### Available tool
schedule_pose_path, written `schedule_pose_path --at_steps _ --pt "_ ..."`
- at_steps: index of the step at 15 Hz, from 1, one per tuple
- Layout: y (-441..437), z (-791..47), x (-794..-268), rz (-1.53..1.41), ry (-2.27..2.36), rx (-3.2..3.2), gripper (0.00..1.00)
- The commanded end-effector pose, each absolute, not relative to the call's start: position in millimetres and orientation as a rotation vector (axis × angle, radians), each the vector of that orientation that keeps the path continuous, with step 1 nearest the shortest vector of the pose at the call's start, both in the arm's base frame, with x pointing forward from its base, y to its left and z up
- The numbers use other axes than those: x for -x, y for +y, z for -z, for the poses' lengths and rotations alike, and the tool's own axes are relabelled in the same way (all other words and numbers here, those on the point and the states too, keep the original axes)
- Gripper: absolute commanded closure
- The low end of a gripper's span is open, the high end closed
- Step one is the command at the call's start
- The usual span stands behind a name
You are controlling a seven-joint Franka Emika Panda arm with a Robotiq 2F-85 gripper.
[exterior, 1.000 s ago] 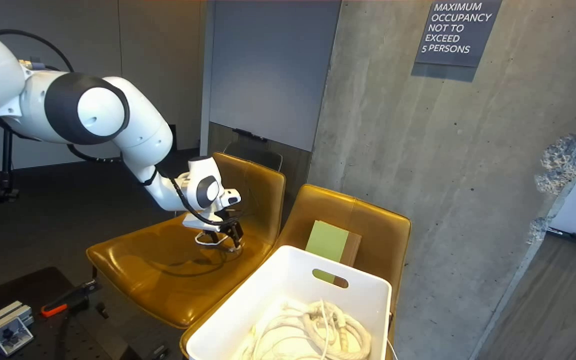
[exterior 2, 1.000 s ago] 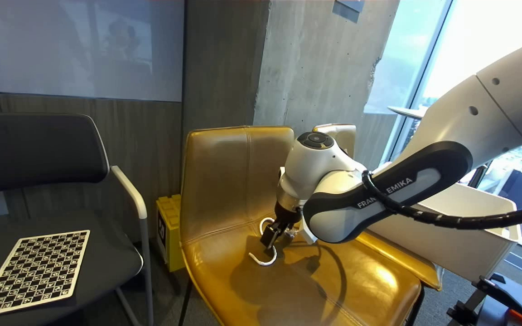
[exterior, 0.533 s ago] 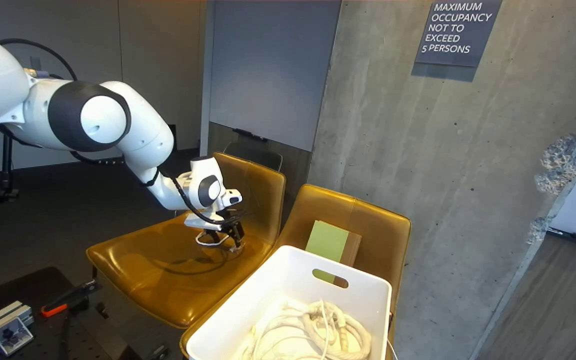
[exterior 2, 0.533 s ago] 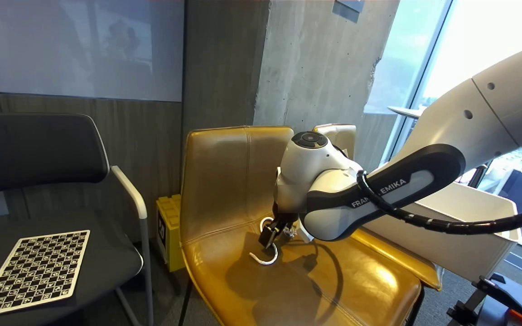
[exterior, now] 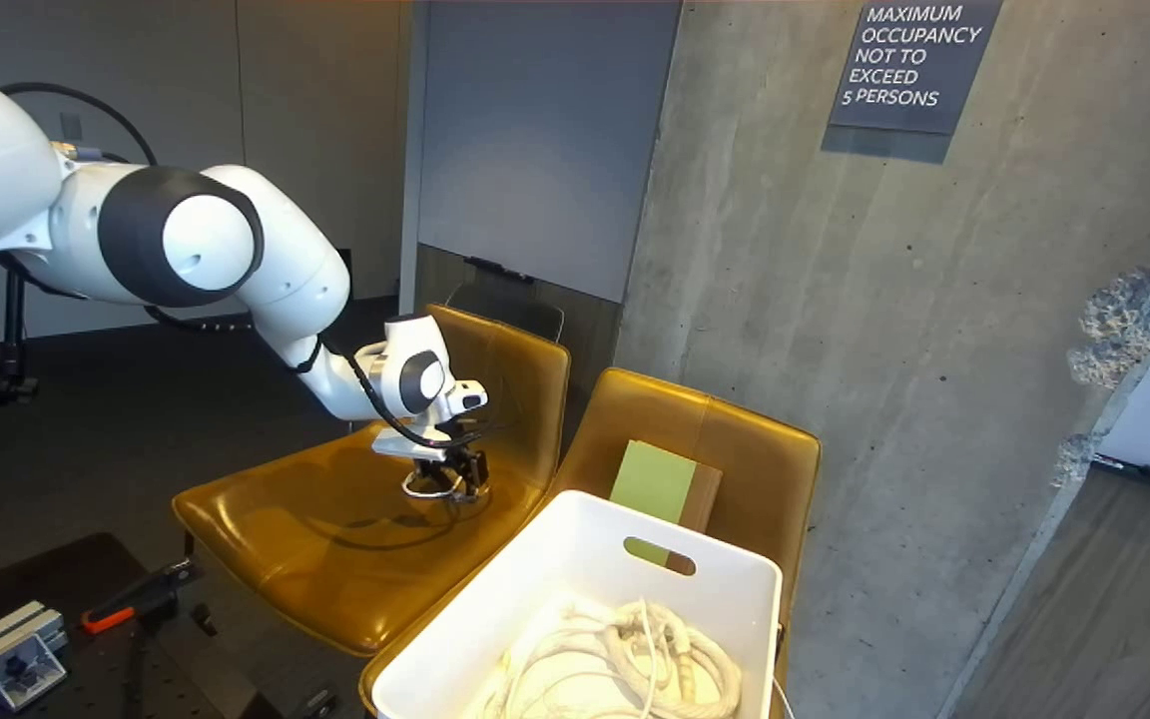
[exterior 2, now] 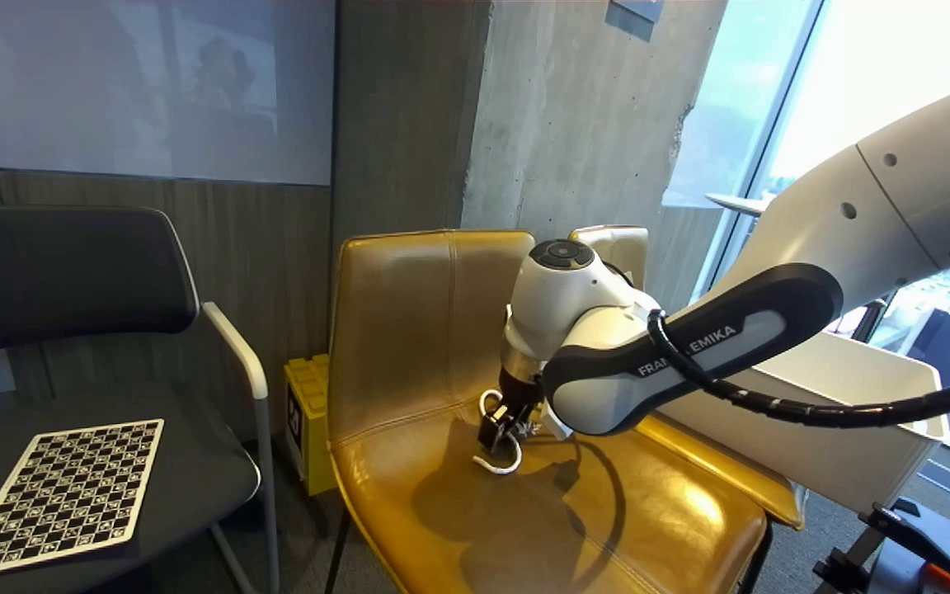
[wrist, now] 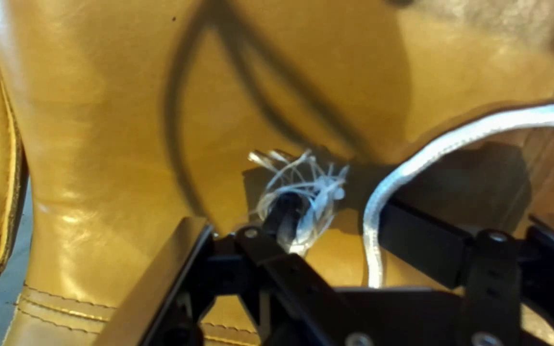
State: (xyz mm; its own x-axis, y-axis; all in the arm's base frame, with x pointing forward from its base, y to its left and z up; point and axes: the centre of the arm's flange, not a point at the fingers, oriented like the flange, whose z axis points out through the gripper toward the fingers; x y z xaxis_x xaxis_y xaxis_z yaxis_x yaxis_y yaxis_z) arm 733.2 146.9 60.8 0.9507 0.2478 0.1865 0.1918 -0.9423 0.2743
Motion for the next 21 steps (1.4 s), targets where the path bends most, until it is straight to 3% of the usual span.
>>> schedule_pose_path --at_steps 1,4,14,21 --pt "135 -60 -719 -0.269 0.305 -2.846 0.81" --pt "132 -73 -706 -0.259 0.311 -2.842 1.00" --pt "79 -211 -688 -0.330 0.283 -2.804 1.00" --pt "-37 -343 -676 -0.341 0.186 -2.619 1.00"
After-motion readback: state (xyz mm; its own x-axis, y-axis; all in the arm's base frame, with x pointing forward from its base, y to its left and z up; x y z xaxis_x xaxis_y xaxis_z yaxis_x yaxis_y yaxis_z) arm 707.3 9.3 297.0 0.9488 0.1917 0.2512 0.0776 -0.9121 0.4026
